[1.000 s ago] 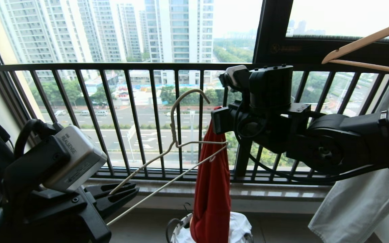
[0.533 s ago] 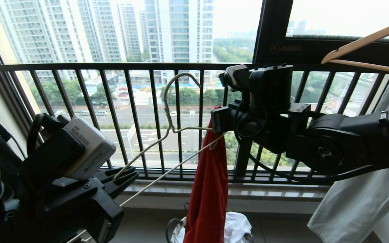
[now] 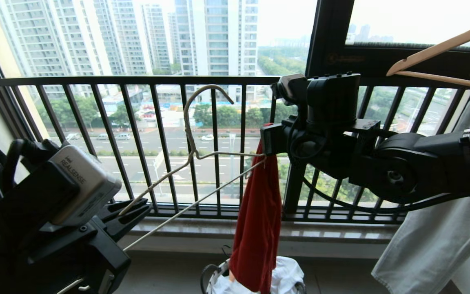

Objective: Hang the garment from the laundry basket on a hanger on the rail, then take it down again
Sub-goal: Hang the clothes on the clothes rack

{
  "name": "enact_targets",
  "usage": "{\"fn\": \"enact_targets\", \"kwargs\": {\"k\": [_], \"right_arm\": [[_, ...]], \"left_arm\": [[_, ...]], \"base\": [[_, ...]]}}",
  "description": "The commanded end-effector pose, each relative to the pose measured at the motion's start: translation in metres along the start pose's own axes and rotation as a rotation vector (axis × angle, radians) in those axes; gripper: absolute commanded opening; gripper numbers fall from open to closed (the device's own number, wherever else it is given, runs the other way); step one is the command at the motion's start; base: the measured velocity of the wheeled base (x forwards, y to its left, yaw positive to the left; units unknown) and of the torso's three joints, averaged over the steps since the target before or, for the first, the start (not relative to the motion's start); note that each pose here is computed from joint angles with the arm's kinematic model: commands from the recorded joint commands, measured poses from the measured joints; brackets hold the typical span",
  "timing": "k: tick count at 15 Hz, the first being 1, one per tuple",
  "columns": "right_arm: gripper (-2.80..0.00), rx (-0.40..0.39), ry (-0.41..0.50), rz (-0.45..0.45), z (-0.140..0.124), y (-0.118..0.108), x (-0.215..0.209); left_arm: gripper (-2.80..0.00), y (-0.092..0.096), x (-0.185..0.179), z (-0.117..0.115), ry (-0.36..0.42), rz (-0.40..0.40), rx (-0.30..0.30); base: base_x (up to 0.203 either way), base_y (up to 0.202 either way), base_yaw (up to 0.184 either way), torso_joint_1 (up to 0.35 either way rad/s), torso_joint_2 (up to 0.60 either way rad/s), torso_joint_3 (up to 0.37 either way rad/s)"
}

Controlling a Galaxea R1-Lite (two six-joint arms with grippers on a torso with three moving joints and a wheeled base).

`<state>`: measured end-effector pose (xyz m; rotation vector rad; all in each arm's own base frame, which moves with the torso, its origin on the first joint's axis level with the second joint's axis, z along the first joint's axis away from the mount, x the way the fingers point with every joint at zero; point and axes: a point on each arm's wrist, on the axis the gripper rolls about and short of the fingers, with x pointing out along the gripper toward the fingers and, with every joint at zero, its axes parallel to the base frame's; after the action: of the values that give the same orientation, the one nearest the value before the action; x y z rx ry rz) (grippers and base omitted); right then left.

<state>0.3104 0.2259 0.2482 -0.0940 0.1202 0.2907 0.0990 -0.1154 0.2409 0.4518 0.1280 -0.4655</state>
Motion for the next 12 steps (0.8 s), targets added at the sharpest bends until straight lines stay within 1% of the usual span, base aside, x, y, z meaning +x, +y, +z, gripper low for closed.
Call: {"fn": "enact_targets", "kwargs": {"k": [1, 4, 9, 12], "right_arm": [[-2.8, 0.002, -0.005, -0.006, 0.001, -0.002, 0.0], [-2.8, 0.003, -0.005, -0.01, 0.001, -0.003, 0.0], [-2.8, -0.005, 0.01, 0.006, 0.002, -0.001, -0.006], [-2.8, -0.014, 0.023, 0.03, 0.0, 0.007, -0.01]], "left_arm": [[-2.8, 0.0, -0.001, -0.001, 0.0, 0.006, 0.0], [-2.8, 0.002, -0.003, 0.0, -0.005, 0.018, 0.005], [-2.8, -0.002, 0.008, -0.002, 0.028, 0.023, 0.007], [-2.8, -0.006, 0.017, -0.002, 0.05, 0.018, -0.029]], "base": [[0.0, 0.0, 0.0, 0.0, 0.0, 0.0], [0.0, 0.0, 0.0, 0.0, 0.0, 0.0], [0.0, 0.0, 0.0, 0.0, 0.0, 0.0], [0.0, 0.0, 0.0, 0.0, 0.0, 0.0]]}}
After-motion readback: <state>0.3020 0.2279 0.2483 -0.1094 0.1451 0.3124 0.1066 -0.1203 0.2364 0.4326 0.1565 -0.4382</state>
